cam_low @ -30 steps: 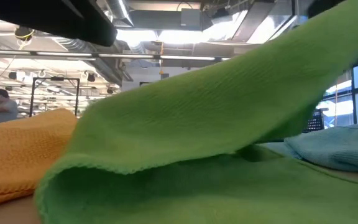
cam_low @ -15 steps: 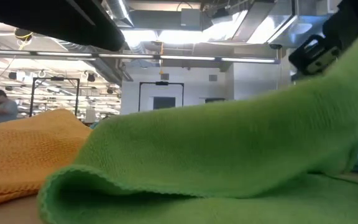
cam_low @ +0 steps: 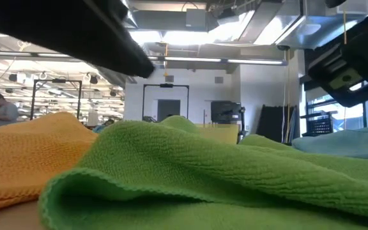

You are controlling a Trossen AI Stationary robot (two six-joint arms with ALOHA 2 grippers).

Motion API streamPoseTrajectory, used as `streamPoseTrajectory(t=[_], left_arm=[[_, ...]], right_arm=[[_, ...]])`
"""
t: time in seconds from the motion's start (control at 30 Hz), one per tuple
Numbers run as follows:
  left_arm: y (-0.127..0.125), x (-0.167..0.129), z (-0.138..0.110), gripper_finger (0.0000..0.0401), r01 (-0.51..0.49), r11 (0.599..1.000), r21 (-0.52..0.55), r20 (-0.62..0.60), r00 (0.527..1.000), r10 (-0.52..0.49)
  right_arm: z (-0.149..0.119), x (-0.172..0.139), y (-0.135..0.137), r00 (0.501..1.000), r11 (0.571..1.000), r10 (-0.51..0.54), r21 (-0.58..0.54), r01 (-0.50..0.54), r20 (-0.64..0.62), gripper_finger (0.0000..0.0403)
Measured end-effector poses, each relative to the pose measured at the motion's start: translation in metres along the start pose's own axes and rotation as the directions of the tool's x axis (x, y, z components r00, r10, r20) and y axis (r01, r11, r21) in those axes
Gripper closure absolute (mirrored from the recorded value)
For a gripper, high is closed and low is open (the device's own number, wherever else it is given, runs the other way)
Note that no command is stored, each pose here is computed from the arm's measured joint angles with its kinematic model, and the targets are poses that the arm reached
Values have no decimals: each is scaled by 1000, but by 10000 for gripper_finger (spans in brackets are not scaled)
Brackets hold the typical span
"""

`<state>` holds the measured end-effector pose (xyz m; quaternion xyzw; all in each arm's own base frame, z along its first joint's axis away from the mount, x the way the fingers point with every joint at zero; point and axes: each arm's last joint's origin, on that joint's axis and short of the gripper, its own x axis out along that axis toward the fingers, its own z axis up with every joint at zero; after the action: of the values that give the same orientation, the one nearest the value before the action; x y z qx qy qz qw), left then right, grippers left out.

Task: Fold microfiber towels
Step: Fold the green microfiber cloth

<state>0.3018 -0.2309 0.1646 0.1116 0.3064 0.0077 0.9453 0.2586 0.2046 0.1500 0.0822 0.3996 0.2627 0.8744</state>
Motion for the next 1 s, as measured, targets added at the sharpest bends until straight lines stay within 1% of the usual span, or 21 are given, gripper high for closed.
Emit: streamPoseTrajectory(t=[0.07, 0.13, 0.17, 0.23, 0.33, 0.4, 0.53, 0.57, 0.63, 0.73, 0.8, 0.87, 1.0], left_arm=[[3, 4, 3, 279, 75, 996, -42, -6, 997, -75], [3, 6, 6, 280, 188, 978, -89, -5, 982, -189], [2, 6, 7, 280, 227, 969, -101, 1, 974, -228], [-4, 2, 7, 280, 269, 959, -92, 7, 963, -269], [-15, -5, 3, 283, 292, 955, -56, -2, 956, -293], [-20, -9, 1, 286, 303, 953, -13, -12, 953, -303], [-30, -7, -8, 288, 302, 940, 160, -30, 953, -301], [-32, -4, -11, 288, 302, 935, 187, -34, 953, -301], [-34, 2, -16, 288, 313, 925, 217, -51, 949, -310], [-32, 12, -21, 288, 300, 923, 240, -70, 954, -292], [-29, 16, -22, 289, 279, 922, 268, -63, 960, -272], [-29, 20, -20, 289, 274, 916, 292, -39, 961, -275], [-32, 26, -25, 289, 314, 892, 326, -60, 948, -312]], right_arm=[[2, -3, 1, 1000, 1000, 1, -1, -1, 8, 168], [5, -7, 2, 999, 1000, -25, -1, 25, 37, 165], [6, -8, 2, 998, 999, -44, -2, 44, 52, 166], [9, -10, 1, 993, 996, -83, -3, 84, 84, 171], [10, -11, -4, 982, 988, -155, 7, 156, 110, 177], [11, -11, -8, 979, 985, -173, 14, 173, 103, 179], [13, -12, -14, 976, 983, -186, 12, 186, 110, 179], [14, -12, -14, 976, 982, -187, 9, 187, 110, 179], [14, -12, -16, 975, 982, -190, 11, 190, 111, 179], [15, -12, -17, 975, 981, -192, 13, 192, 111, 179], [14, -12, -17, 975, 981, -193, 12, 193, 111, 179], [14, -12, -17, 975, 981, -193, 11, 193, 111, 179], [14, -12, -17, 975, 981, -196, 13, 196, 103, 179]])
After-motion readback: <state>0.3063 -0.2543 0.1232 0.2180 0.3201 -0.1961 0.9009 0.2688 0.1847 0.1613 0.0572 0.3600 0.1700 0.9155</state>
